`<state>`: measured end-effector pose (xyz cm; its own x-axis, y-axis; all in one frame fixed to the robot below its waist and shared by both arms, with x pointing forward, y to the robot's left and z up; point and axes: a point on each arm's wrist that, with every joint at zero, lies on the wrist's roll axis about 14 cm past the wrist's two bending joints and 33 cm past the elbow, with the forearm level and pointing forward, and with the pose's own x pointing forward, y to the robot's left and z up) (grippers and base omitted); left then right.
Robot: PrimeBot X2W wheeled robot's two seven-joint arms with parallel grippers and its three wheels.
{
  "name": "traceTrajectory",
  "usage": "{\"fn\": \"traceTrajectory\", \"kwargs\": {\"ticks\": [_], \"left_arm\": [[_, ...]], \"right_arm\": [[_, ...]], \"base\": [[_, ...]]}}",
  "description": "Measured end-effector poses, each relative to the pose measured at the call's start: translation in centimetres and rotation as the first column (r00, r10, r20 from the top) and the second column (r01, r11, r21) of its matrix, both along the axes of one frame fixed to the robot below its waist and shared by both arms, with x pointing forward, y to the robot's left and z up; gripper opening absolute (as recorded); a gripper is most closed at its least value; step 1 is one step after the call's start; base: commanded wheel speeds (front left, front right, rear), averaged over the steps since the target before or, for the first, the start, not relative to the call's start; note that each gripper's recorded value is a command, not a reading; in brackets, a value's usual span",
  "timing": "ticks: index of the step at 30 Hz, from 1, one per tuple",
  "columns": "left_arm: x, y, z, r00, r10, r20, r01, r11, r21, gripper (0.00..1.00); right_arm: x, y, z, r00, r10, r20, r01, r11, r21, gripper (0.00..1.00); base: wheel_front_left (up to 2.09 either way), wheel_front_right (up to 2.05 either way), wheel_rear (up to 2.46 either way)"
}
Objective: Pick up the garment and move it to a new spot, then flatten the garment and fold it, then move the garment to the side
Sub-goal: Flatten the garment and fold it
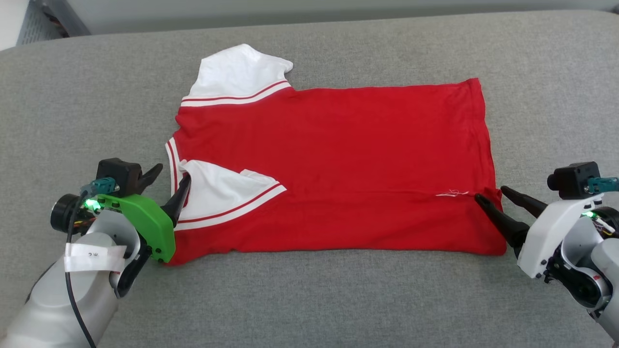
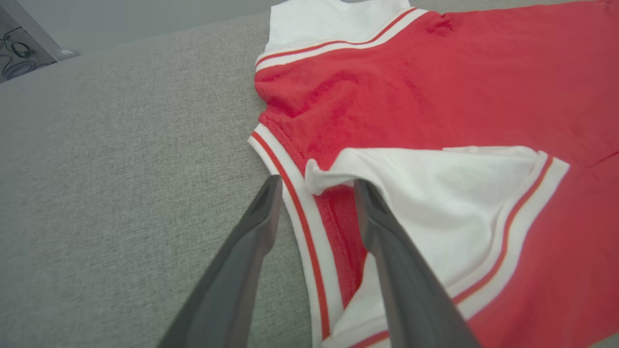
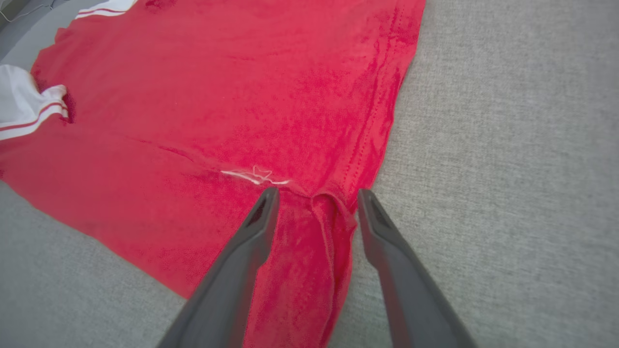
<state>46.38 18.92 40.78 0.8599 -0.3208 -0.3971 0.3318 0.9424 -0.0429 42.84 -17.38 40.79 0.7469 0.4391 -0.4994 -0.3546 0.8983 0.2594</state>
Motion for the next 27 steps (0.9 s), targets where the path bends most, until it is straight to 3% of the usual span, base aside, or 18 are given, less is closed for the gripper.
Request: {"fn": "traceTrajectory", "kwargs": {"ticks": [6,12,16,20,27], "left_arm": [[0.2,1.4,3.5,0.999,-0.02,0.035,0.017,0.997,0.069,1.0],[-1.6,0.9,4.8,0.988,-0.057,-0.147,0.069,0.995,0.077,1.0],[-3.5,1.2,4.4,0.946,-0.071,-0.318,0.106,0.99,0.096,1.0],[-5.5,1.0,2.7,0.864,-0.083,-0.497,0.147,0.985,0.09,1.0],[-6.5,0.4,-0.1,0.783,-0.091,-0.615,0.196,0.975,0.106,1.0]], "right_arm": [[-0.7,-0.3,2.3,0.997,0.0,0.076,-0.001,1.0,0.012,1.0],[-0.8,0.5,4.7,0.989,0.029,0.146,-0.031,0.999,0.015,1.0],[-0.5,1.3,5.8,0.984,0.05,0.17,-0.053,0.998,0.015,1.0],[-0.8,1.9,5.7,0.985,0.06,0.161,-0.064,0.998,0.019,1.0],[-0.9,1.3,5.3,0.988,0.047,0.144,-0.049,0.999,0.011,1.0]], "base": [[0.0,0.0,0.0],[0.0,0.0,0.0],[0.0,0.0,0.0],[0.0,0.0,0.0],[0.0,0.0,0.0]]}}
